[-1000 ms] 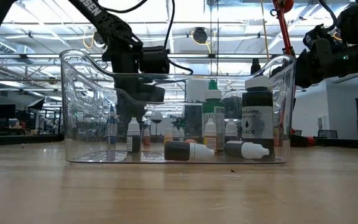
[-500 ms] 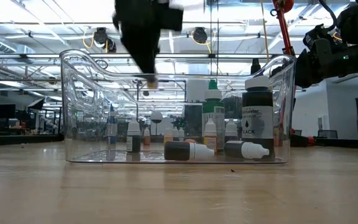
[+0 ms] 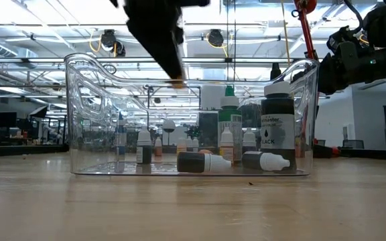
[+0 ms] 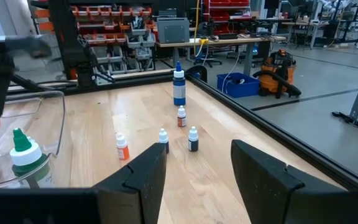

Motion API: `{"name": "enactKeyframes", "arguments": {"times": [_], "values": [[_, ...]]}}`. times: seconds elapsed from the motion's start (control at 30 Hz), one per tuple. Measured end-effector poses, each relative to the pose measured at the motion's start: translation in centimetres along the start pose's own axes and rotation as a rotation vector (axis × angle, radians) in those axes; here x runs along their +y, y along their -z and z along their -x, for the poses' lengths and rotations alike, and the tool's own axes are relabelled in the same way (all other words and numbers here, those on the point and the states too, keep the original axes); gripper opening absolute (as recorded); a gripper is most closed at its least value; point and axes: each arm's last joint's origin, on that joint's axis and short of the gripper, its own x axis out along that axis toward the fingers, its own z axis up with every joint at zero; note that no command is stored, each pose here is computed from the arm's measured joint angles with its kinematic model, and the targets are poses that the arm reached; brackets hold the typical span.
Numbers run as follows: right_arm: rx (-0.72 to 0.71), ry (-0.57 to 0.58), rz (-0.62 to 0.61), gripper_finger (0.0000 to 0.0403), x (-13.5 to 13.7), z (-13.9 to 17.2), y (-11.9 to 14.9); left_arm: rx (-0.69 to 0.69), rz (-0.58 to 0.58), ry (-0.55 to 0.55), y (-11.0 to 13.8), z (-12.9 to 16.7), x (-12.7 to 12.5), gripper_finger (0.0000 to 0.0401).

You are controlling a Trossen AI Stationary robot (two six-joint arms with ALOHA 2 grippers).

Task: Pick & Place food coloring
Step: Put the small orange food coloring bottle into the transparent bin

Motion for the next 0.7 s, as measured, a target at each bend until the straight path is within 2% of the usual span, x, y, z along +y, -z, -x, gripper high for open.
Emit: {"name": "enactKeyframes", "arguments": {"times": [0.13, 0.43, 0.7], "values": [[0.001, 0.000, 0.000, 0.0171, 0.0, 0.0, 0.0, 0.053, -0.017, 0.063, -0.3, -2.5, 0.3, 0.0064], [-0.001, 0.000, 0.000, 0.0171, 0.0, 0.0, 0.0, 0.139, 0.000, 0.067, -0.6, -6.9, 1.8, 0.0064], [-0.001, -0.001, 0.000, 0.0171, 0.0, 0.0, 0.0, 0.172, 0.021, 0.106, -0.3, -8.9, 2.3, 0.0064]]}}
